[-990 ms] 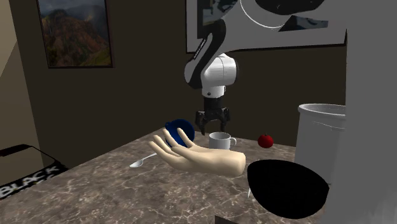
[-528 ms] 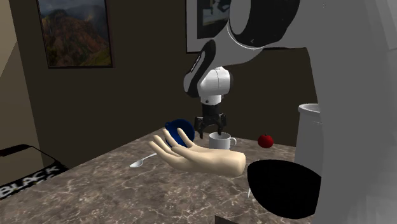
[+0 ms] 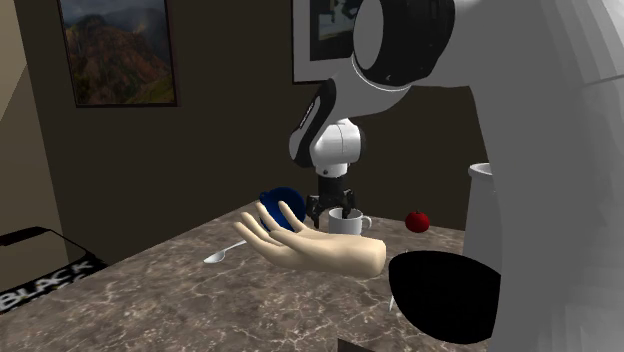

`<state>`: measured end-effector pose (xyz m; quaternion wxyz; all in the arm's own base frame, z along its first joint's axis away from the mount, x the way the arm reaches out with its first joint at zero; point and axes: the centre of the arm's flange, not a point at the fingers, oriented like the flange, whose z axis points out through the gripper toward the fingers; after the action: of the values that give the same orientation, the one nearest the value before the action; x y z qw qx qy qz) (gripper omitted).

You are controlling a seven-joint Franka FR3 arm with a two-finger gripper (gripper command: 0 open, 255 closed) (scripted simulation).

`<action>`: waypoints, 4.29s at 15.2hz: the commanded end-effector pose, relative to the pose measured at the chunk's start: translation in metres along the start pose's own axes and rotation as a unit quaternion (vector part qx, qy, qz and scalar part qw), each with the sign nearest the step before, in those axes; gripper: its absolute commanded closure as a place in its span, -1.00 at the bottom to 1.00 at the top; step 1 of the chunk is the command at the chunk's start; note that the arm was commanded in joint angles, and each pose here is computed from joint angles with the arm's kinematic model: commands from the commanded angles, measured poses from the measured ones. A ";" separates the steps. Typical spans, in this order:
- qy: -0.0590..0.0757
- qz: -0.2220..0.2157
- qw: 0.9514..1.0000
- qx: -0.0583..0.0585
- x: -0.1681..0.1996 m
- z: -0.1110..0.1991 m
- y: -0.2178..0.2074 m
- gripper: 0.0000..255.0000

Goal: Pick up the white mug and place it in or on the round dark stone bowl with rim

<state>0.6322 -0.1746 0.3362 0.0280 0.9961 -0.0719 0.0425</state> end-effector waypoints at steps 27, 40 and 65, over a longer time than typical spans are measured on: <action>0.000 0.000 1.000 0.000 0.006 -0.062 0.003 1.00; 0.000 0.000 1.000 0.000 0.012 -0.131 0.007 1.00; 0.000 0.000 1.000 0.000 -0.208 -0.196 0.011 1.00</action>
<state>0.4255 -0.1459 0.5123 0.0279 0.9961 -0.0720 0.0427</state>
